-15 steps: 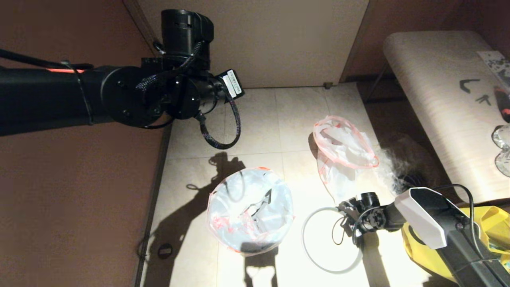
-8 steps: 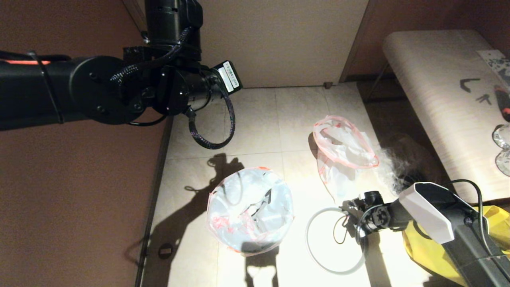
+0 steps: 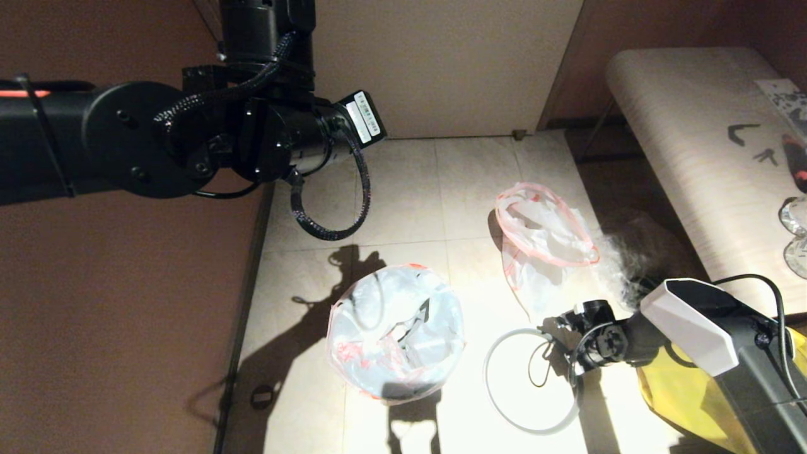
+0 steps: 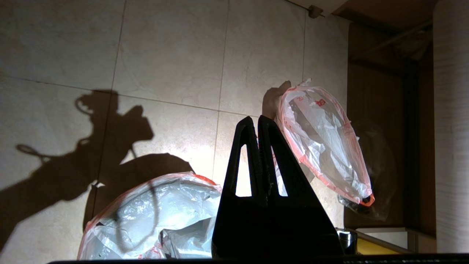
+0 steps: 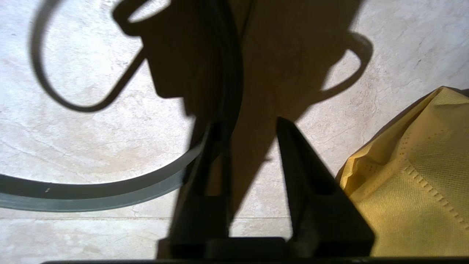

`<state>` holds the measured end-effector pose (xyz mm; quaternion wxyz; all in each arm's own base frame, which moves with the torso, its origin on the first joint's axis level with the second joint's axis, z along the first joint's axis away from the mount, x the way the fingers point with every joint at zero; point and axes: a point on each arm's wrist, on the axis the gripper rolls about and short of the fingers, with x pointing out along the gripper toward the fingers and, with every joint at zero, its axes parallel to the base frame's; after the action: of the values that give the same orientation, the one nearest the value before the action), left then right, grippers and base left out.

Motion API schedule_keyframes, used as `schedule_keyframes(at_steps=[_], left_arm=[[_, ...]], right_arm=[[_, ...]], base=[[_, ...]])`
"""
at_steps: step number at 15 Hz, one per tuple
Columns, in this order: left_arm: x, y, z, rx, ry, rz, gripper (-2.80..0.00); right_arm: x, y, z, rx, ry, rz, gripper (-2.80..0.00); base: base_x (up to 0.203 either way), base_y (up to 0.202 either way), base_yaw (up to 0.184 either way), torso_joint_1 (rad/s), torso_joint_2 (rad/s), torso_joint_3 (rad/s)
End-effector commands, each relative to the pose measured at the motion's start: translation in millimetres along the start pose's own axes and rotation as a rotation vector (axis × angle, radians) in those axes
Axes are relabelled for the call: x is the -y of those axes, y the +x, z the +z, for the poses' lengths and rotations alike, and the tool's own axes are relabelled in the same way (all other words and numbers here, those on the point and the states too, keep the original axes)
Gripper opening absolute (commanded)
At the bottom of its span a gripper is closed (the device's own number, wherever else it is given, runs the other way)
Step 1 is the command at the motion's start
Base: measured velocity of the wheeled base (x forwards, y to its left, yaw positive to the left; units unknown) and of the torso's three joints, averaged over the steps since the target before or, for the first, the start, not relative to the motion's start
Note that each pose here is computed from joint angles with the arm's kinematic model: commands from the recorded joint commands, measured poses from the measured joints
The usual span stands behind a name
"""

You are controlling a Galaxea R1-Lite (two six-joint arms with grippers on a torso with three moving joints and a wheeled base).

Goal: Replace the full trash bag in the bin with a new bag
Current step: Place the trash can ring on the trash can

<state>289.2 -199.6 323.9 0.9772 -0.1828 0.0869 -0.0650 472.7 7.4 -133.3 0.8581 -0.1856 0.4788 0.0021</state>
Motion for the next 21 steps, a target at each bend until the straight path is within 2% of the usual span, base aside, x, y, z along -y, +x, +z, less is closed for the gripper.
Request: schedule_keyframes(at_steps=[1, 8, 9, 13, 17, 21], left_arm=[[0.1, -1.4, 1.3, 0.004, -0.004, 0.001, -2.8], [0.4, 2.1, -3.3, -0.006, 0.001, 0.004, -2.8], [1.0, 2.3, -3.8, -0.007, 0.002, 0.003, -2.8], [0.0, -3.4, 1.6, 0.006, -0.005, -0.001, -2.8], [-3.3, -10.1, 11.1, 0.029, -0.017, -0.001, -2.8], [-3.9, -12.8, 13.1, 0.032, -0.019, -0.004, -2.8]], right_arm=[[-2.3, 10.2, -0.8, 0.007, -0.001, -0.002, 0.0], [-8.1, 42.1, 2.9, 0.056, 0.006, -0.018, 0.0], [-9.1, 45.0, 2.3, 0.058, 0.007, -0.018, -2.8], [-10.5, 52.2, -4.2, 0.036, -0.006, -0.016, -2.8], [-10.1, 58.4, -12.8, -0.031, -0.023, -0.001, -2.8], [-5.9, 48.2, -6.2, -0.025, -0.004, -0.006, -2.8]], base=[[0.0, 0.0, 0.0, 0.0, 0.0, 0.0], [0.0, 0.0, 0.0, 0.0, 0.0, 0.0], [0.0, 0.0, 0.0, 0.0, 0.0, 0.0], [0.0, 0.0, 0.0, 0.0, 0.0, 0.0], [0.0, 0.0, 0.0, 0.0, 0.0, 0.0], [0.0, 0.0, 0.0, 0.0, 0.0, 0.0]])
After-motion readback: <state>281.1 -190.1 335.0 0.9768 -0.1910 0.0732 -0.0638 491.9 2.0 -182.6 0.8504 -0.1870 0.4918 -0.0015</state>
